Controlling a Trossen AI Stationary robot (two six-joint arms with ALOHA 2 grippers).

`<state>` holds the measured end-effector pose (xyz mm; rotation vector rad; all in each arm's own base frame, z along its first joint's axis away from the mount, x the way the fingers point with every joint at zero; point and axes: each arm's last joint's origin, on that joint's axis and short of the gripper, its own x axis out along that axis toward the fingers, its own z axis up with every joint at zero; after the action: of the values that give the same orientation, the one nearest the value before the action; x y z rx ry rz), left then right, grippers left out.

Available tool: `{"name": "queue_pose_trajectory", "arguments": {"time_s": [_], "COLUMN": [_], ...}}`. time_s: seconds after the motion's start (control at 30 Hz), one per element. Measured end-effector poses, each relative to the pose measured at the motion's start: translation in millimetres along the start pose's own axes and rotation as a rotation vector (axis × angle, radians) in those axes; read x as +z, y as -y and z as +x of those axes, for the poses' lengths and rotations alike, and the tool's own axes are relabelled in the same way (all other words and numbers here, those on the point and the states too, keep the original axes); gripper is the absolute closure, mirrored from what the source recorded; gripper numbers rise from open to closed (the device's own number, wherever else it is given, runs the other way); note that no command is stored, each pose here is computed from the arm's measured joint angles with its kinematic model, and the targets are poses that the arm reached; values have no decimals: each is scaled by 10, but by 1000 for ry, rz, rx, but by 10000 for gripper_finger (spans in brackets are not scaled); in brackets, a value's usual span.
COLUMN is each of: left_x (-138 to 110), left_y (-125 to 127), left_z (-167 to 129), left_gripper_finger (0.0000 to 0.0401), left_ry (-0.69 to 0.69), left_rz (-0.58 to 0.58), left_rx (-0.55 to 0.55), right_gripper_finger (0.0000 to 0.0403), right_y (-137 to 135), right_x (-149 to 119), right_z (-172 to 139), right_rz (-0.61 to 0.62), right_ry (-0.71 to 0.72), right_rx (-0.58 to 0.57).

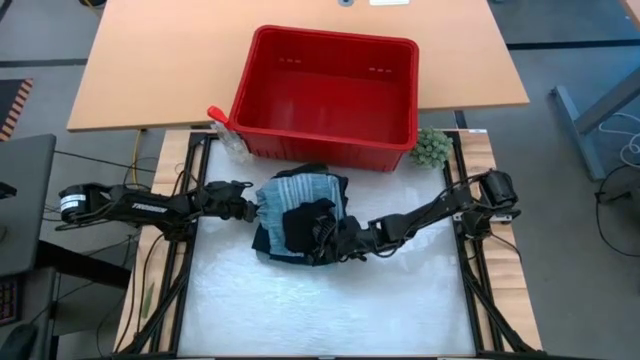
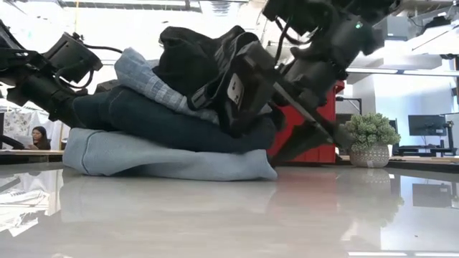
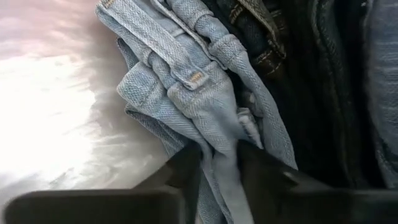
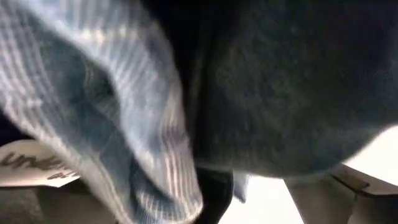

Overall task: Fold laundry
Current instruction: Put the folded blue and black pants, blue shirt, and black boxer into the red laundry bin

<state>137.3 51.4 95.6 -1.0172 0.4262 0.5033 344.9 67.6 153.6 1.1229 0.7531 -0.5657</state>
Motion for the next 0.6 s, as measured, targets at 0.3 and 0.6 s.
{"name": "queue_pose_trajectory", "arguments": {"time_s": [0.3, 0.6], "left_x": [-85, -121], "left_y": [51, 76], "left_z": [10, 11], "left_gripper_finger": [396, 400], "left_ry": [3, -2], "left_rz": [27, 20], "left_rx": [17, 9], "right_gripper_finger": [61, 161], "right_y": [67, 79], "right_x": [219, 267], "right_z": [335, 396], "right_rz": [-36, -76], "right_ry": [96, 137], "right_rx": [48, 55]}}
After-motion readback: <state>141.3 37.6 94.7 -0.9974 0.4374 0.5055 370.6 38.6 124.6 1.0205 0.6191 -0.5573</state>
